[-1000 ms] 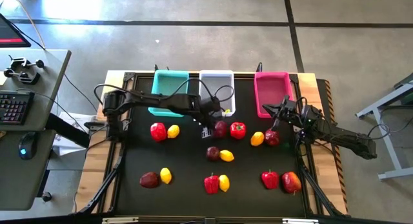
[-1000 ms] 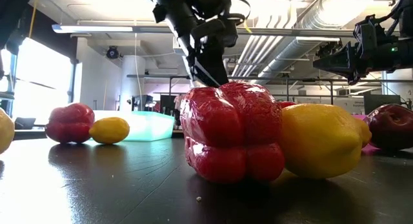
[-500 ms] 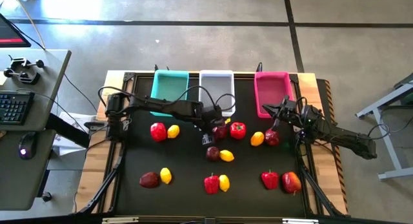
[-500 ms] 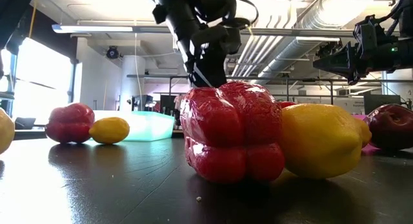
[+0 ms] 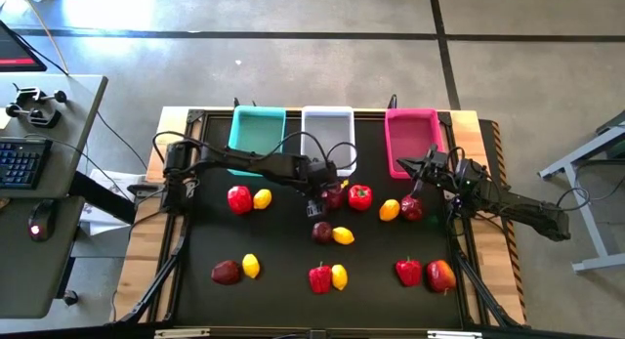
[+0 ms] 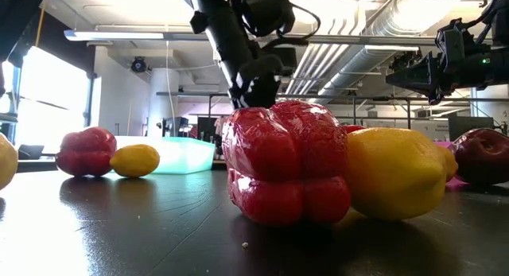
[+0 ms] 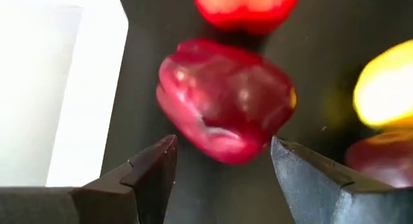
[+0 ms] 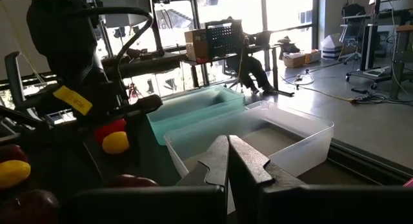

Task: Sort produce into baskets
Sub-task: Put the apple into the white bin

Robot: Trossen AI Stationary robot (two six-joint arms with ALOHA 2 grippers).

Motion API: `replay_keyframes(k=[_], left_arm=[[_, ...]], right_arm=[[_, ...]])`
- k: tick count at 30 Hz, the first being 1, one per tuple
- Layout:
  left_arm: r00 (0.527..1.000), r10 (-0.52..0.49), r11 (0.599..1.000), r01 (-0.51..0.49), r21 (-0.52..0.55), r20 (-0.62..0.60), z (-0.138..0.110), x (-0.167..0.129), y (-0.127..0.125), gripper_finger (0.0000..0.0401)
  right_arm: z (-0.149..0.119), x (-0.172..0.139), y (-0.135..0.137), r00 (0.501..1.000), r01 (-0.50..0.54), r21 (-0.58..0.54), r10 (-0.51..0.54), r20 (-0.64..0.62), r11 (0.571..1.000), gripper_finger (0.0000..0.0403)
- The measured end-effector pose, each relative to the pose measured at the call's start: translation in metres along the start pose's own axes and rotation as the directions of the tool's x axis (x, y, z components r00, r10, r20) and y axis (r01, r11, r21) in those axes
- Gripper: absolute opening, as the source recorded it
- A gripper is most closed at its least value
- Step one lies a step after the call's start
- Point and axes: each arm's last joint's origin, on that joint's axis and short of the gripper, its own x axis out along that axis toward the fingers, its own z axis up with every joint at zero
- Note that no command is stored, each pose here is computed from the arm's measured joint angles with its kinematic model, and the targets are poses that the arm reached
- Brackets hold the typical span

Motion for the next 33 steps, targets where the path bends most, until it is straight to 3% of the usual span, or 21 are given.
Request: replay_keyframes(k=[12,22,29,33], left_arm=[[0.999,0.045,0.993,-0.046,0.111,0.009,0.000,0.003,0.000,0.0239],[0.995,-0.097,0.994,0.095,-0.061,-0.034,-0.008,0.016,-0.005,0.0239],[0.997,-0.071,0.984,0.067,-0.165,-0.013,-0.021,0.030,-0.001,0.0223],[0.999,-0.043,0.984,0.046,-0.171,0.025,-0.018,0.030,0.000,0.0210]], right_arm=[[0.000,0.000,0.000,1.000,0.000,-0.001,0.000,-0.002,1.000,0.0000],[0.000,0.000,0.000,1.000,0.000,-0.001,0.000,-0.002,1.000,0.0000],[0.000,0.000,0.000,1.000,0.000,-0.001,0.000,-0.002,1.000,0.0000],[0.000,0.000,0.000,1.000,0.000,-0.001,0.000,-0.002,1.000,0.0000]])
